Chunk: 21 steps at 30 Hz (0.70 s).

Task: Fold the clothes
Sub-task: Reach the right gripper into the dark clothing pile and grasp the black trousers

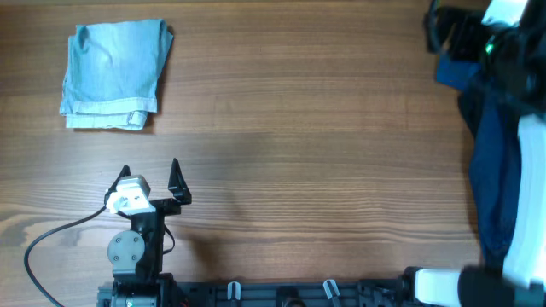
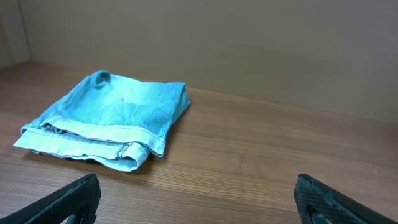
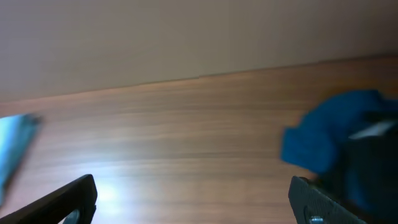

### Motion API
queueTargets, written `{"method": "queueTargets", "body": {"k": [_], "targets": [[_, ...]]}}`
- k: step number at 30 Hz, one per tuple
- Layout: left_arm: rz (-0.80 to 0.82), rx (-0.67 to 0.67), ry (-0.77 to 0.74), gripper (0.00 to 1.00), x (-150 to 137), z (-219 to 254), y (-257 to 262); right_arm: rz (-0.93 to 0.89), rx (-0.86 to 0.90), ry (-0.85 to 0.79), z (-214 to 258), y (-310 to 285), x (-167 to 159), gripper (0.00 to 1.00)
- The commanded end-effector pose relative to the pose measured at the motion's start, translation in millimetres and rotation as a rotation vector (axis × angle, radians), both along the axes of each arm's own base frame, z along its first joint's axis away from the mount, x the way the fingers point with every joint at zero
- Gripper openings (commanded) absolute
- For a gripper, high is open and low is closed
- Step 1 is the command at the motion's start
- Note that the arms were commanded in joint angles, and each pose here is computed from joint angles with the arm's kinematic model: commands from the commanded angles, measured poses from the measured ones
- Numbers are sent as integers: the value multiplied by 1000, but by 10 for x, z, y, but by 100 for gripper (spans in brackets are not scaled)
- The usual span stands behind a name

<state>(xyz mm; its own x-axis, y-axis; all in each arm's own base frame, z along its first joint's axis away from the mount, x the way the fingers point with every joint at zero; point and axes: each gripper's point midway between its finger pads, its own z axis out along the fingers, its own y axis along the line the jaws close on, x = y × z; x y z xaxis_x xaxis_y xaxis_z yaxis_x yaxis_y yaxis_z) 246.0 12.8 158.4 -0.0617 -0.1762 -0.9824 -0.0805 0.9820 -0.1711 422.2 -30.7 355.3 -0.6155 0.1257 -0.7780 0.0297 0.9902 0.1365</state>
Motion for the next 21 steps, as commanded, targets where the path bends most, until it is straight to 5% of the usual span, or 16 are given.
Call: {"method": "queueTargets", "body": {"k": [1, 12, 21], "targets": [[2, 23, 2, 100, 1, -16, 11, -119, -119, 104, -371, -656, 166, 100], [2, 23, 1, 100, 1, -15, 11, -324, -77, 256, -1210, -1745, 289, 100], [2, 23, 2, 100, 1, -16, 11, -354, -97, 277, -1620, -1969, 530, 73]]}}
